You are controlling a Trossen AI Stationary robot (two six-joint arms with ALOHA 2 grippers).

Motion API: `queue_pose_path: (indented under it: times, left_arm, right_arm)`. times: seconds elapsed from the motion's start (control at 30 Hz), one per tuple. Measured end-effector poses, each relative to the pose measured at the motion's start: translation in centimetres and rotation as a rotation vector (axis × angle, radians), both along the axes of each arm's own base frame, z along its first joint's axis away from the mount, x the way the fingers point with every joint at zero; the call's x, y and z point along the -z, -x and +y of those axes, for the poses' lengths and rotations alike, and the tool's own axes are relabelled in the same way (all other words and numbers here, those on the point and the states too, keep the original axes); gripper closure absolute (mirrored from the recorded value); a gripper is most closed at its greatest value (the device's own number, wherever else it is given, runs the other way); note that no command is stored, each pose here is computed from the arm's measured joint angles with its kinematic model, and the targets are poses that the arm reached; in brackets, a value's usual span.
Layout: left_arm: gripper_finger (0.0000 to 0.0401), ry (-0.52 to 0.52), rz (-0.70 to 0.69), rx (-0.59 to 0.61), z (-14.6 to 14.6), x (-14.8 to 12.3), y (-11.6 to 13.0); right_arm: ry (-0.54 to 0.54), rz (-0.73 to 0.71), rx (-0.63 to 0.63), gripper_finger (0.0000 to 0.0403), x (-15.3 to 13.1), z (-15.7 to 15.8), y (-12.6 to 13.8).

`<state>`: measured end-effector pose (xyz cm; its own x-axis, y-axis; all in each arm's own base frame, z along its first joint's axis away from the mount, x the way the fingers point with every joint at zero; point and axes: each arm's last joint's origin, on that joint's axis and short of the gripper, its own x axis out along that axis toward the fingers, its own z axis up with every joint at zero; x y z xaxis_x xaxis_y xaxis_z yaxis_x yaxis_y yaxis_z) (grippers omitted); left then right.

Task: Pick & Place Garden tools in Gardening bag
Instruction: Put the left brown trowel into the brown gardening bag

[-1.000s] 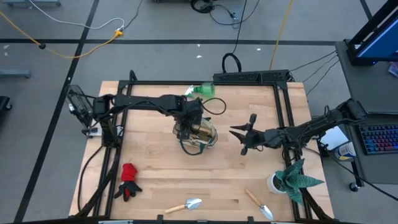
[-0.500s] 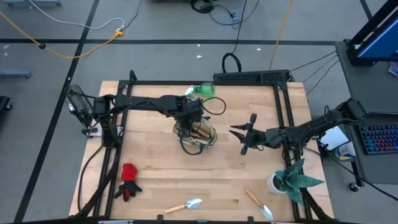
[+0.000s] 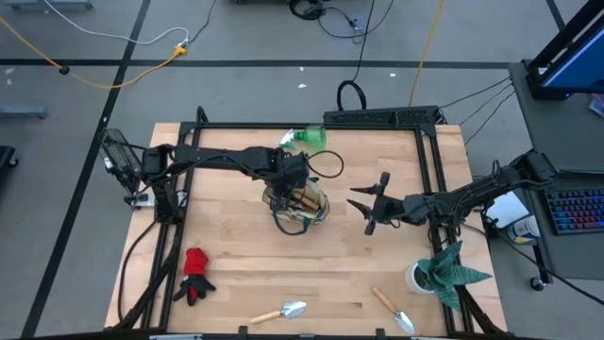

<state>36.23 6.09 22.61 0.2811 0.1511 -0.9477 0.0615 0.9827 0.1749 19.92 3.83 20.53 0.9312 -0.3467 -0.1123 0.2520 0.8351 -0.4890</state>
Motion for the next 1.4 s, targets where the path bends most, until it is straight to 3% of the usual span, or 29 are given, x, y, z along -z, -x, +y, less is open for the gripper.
queue_pose_path:
  times: [0.5, 0.8, 1.1, 1.4]
  left_arm:
    - [0.0313, -0.015, 0.009, 0.087, -1.4, -0.2, -0.2]
    - [0.0313, -0.018, -0.067, 0.102, -2.8, -3.6, -1.0]
    - [0.0313, 0.037, -0.071, 0.06, -5.0, -7.9, 1.6]
    - [0.0313, 0.152, -0.077, 0.037, -8.8, -10.3, 4.3]
  right_arm:
    - [0.002, 0.001, 0.001, 0.0243, 0.0, 0.0, 0.0]
    - [0.001, 0.001, 0.001, 0.0243, 0.0, 0.0, 0.0]
    - [0.002, 0.01, 0.001, 0.0245, 0.1, 0.0, 0.0]
    - [0.005, 0.021, 0.001, 0.0242, 0.2, 0.0, 0.0]
